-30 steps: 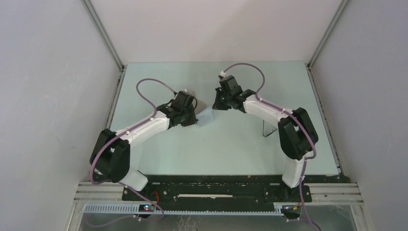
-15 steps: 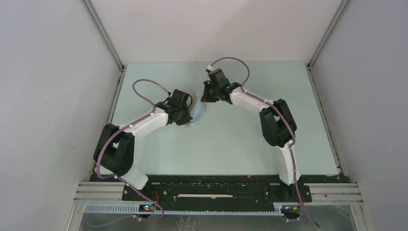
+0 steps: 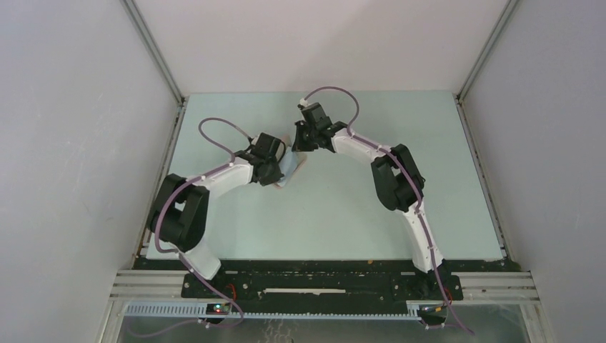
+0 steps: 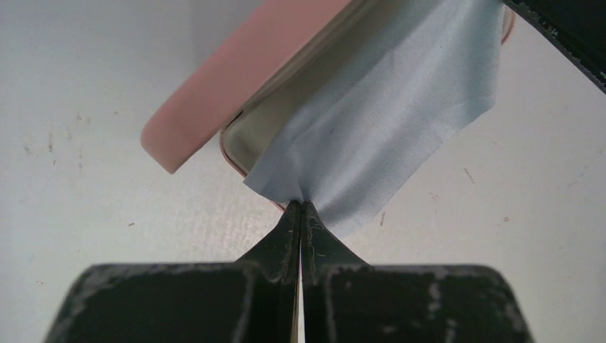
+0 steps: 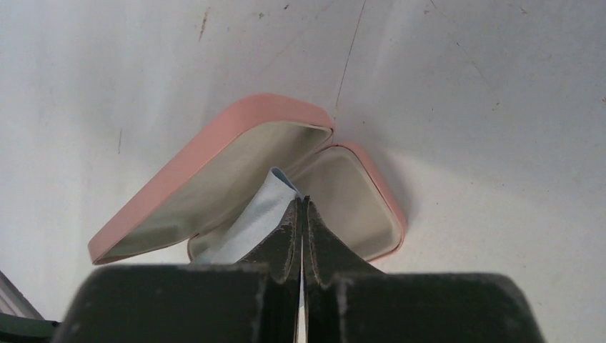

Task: Organize the sunglasses
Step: Place the glasses cleaning cloth in the sunglasses case.

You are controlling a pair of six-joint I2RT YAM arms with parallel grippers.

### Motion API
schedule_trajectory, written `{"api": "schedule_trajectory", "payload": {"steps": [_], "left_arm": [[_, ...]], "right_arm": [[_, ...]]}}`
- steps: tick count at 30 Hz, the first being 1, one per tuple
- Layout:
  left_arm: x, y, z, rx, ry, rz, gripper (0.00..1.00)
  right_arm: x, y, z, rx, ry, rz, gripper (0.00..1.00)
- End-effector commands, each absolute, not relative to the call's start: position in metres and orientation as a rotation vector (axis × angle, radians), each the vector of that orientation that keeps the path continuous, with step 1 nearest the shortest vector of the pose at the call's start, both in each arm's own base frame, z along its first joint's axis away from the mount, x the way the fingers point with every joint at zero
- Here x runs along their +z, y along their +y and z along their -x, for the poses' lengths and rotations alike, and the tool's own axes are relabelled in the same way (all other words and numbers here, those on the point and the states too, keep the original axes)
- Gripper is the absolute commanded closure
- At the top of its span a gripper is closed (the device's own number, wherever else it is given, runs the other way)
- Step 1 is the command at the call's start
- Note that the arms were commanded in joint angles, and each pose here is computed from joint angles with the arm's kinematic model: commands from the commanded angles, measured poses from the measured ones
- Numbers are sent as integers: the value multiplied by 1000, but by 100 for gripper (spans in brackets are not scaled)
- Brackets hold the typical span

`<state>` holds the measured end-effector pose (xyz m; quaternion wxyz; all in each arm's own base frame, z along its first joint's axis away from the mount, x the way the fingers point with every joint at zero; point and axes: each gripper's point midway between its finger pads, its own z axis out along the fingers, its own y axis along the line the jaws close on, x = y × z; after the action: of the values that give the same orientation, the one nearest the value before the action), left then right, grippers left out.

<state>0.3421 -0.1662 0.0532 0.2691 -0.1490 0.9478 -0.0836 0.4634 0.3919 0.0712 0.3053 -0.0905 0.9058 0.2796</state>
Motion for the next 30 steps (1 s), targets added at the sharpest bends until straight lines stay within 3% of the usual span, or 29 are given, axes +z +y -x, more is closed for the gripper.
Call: {"api": "schedule_trajectory", "payload": {"steps": [1, 26, 30], "left_arm": [[65, -164, -365, -195, 2488, 378, 100], [40, -156, -378, -106, 2560, 305, 100], [38, -153, -374, -100, 2559, 319, 98]], "right_arm": [[80, 399, -475, 736, 2354, 257, 100], [47, 386, -490, 766, 2411, 210, 100], [44, 386, -488, 768, 2422, 213, 94]]}}
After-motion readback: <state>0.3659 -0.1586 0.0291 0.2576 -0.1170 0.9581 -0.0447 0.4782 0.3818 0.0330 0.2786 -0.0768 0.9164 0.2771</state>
